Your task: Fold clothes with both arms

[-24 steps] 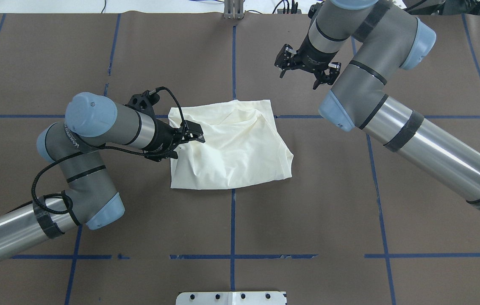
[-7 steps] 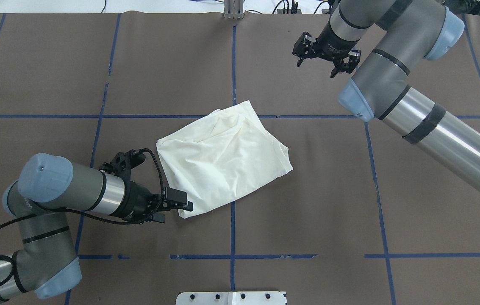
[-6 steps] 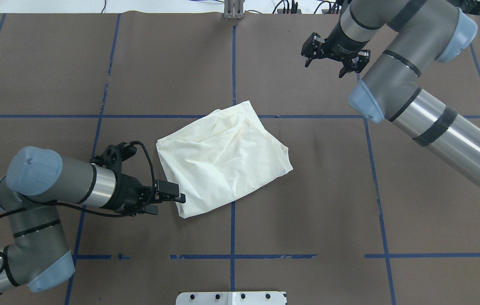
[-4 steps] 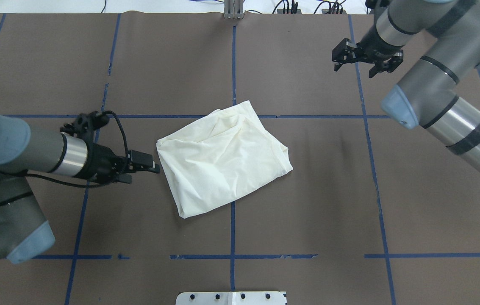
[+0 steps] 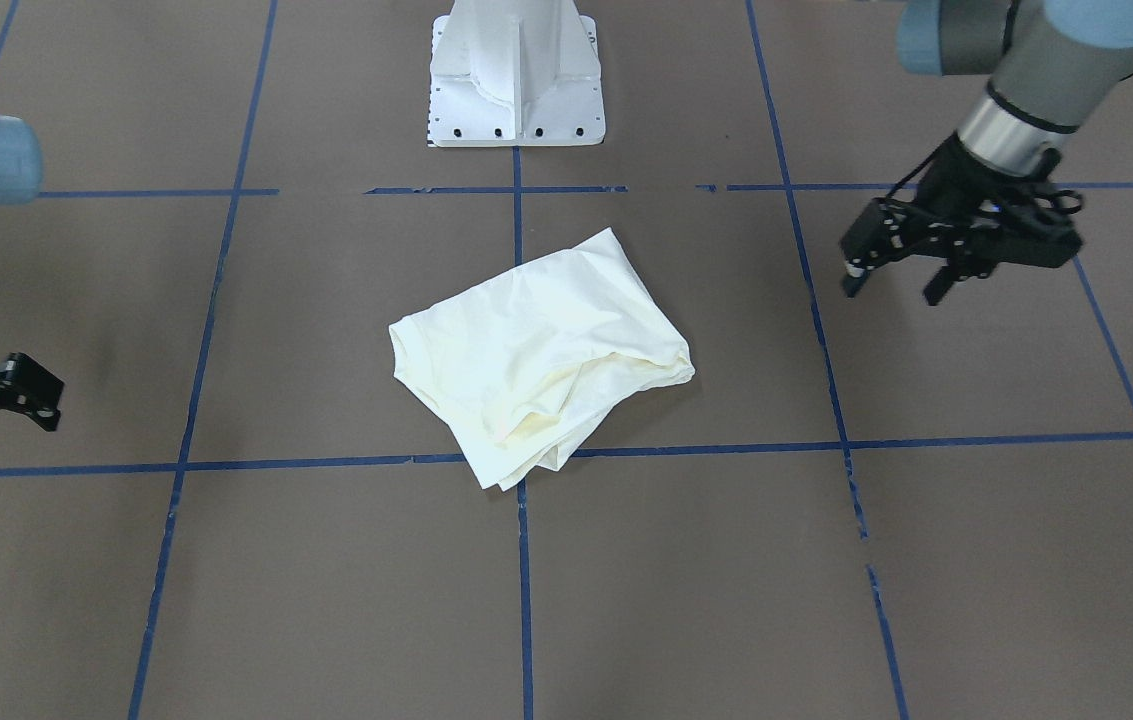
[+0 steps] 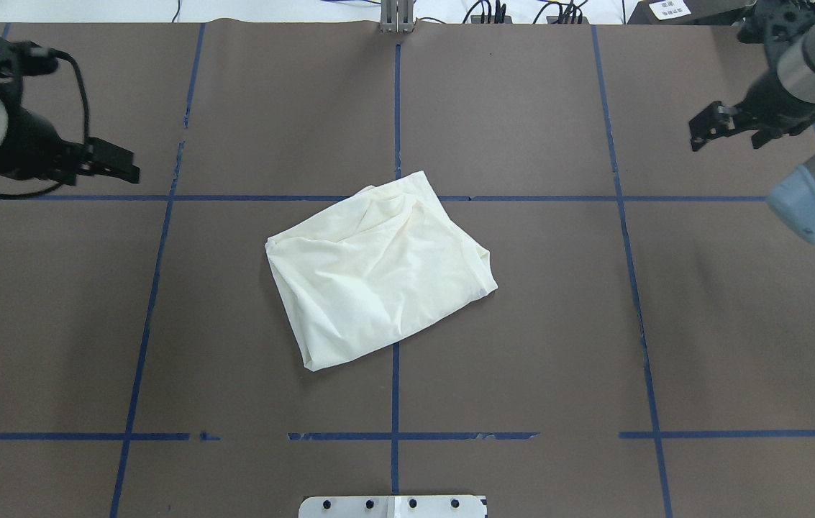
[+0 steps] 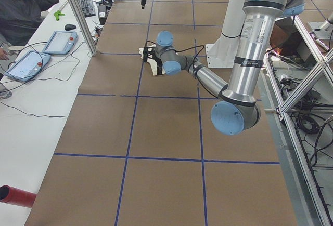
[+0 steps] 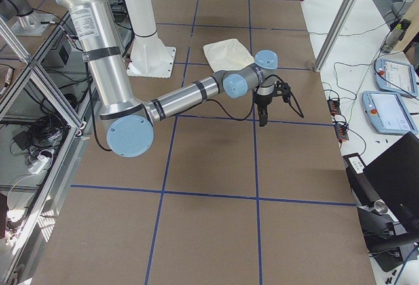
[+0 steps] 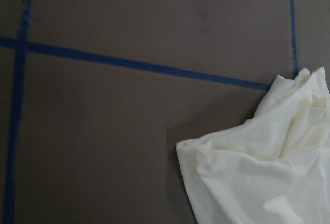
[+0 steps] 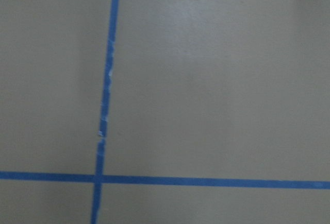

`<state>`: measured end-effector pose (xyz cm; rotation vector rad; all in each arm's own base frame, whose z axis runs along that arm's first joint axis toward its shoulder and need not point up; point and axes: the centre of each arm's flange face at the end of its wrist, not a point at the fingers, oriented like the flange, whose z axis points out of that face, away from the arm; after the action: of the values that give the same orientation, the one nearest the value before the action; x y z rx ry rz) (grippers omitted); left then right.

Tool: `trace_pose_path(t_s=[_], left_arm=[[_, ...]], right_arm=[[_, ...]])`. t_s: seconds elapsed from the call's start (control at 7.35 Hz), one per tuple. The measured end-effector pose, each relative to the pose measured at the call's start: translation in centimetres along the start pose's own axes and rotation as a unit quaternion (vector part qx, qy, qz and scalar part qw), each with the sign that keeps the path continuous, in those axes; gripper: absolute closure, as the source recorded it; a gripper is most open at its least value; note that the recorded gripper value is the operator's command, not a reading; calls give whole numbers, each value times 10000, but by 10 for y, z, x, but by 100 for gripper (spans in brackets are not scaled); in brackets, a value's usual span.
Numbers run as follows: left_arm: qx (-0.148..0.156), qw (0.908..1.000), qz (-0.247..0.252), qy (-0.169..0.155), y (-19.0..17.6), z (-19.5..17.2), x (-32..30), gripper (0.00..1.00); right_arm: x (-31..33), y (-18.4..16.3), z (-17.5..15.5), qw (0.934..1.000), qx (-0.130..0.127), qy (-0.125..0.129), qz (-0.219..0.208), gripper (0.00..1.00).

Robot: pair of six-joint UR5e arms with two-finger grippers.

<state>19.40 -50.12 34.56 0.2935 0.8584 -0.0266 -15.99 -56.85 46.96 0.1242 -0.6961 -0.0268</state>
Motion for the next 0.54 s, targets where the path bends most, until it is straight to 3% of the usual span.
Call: trace_pose_path(t_s=[0.14,0.27,0.54], left_arm=[[-41,9989,291,-365,-8,-15,-46,0],[-139,9962,592,-625,-7,-26,-94,0],[-495,9917,987,-659,25,-44,-190,0]], right_arm=[[52,25,-4,9998,-145,14,-168,0],[104,54,-9,9992,-294,-184,-201,0],[181,110,-15,9977,-437,-506,-72,0]])
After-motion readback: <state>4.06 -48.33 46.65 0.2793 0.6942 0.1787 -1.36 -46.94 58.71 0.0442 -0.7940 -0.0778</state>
